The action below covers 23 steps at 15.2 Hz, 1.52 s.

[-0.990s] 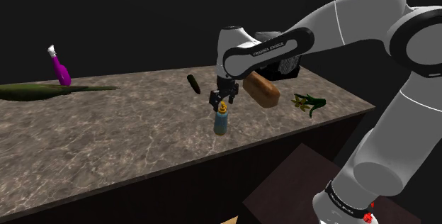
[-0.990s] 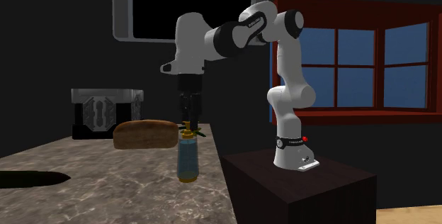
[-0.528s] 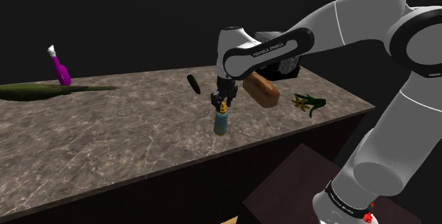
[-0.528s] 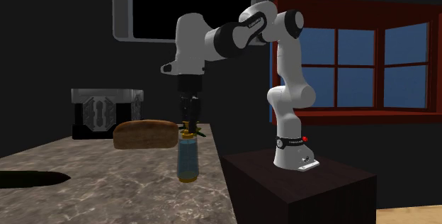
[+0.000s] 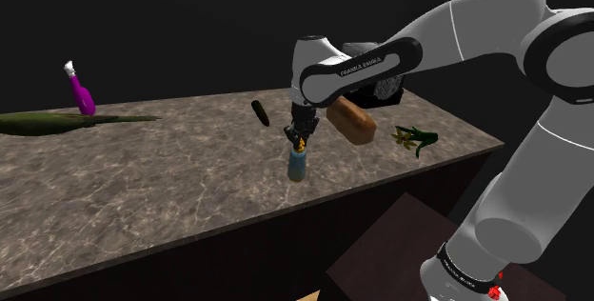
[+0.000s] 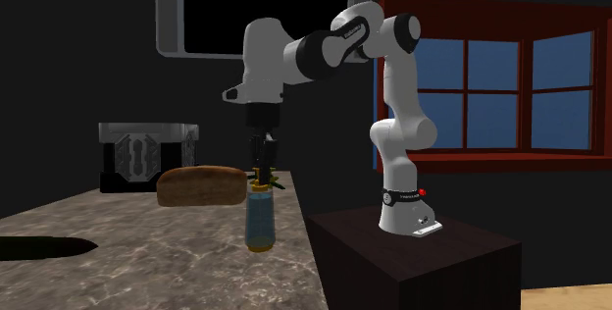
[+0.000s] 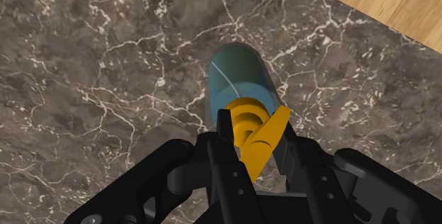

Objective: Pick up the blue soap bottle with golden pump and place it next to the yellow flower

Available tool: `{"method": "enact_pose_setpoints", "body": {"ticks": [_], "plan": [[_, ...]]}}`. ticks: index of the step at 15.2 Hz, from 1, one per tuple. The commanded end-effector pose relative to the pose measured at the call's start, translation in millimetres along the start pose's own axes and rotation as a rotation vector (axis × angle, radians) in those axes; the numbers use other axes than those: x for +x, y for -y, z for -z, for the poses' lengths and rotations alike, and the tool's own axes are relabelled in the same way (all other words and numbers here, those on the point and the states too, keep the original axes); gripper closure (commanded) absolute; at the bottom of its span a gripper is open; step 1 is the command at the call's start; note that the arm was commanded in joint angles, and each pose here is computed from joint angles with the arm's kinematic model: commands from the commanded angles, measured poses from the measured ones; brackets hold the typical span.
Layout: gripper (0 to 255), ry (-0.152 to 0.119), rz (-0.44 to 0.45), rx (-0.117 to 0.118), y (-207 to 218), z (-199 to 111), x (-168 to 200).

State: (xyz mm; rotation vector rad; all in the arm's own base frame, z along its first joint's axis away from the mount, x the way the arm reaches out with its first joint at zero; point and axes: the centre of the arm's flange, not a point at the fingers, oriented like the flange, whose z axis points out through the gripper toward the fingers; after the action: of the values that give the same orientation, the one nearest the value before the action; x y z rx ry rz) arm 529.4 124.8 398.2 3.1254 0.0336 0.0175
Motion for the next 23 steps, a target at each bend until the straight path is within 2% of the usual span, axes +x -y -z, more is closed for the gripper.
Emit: {"method": "enact_pose_setpoints", "body": {"ticks": [1, 23], "plan": [[255, 0.001, 0.000, 0.000, 0, -1, 0], [255, 0.001, 0.000, 0.000, -2, 116, 1]]}}
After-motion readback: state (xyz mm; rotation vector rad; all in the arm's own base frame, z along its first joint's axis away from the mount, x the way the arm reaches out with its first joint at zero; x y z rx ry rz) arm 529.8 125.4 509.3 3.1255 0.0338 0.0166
